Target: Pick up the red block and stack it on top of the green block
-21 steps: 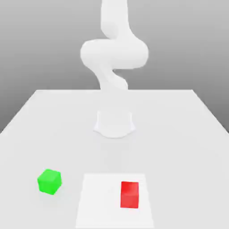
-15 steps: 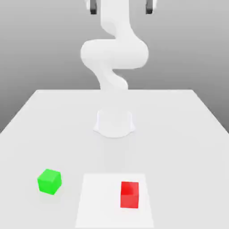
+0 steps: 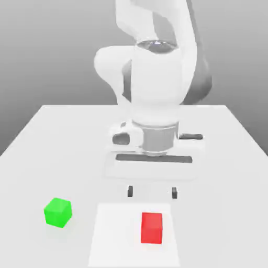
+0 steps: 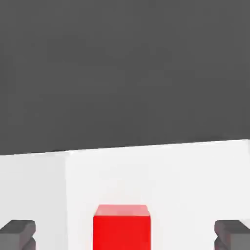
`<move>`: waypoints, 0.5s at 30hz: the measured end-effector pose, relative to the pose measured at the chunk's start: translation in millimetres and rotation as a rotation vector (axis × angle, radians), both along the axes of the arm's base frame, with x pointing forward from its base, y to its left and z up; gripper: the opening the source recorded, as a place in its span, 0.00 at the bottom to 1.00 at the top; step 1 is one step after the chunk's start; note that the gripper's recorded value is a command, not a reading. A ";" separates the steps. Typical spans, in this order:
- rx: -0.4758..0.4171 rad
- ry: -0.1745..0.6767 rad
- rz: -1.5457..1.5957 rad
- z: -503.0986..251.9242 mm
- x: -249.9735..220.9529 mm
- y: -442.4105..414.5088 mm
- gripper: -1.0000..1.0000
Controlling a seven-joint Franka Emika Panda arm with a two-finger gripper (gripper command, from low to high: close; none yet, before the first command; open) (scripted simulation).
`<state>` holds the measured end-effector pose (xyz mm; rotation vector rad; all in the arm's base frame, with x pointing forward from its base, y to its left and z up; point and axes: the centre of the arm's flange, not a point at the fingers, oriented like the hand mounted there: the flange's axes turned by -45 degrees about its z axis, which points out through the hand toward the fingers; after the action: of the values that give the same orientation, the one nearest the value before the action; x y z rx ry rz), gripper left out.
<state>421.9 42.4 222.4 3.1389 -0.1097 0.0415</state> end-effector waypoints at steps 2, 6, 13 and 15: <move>0.002 0.020 -0.004 -26.0 -3.9 0.3 0.50; 0.002 0.026 -0.004 -71.2 -6.2 0.3 0.00; 0.002 0.026 -0.004 -74.0 -6.5 0.5 0.00; 0.002 0.026 -0.005 -58.1 -5.6 0.5 0.00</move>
<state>416.3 42.9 164.3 3.1400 -0.1175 0.0012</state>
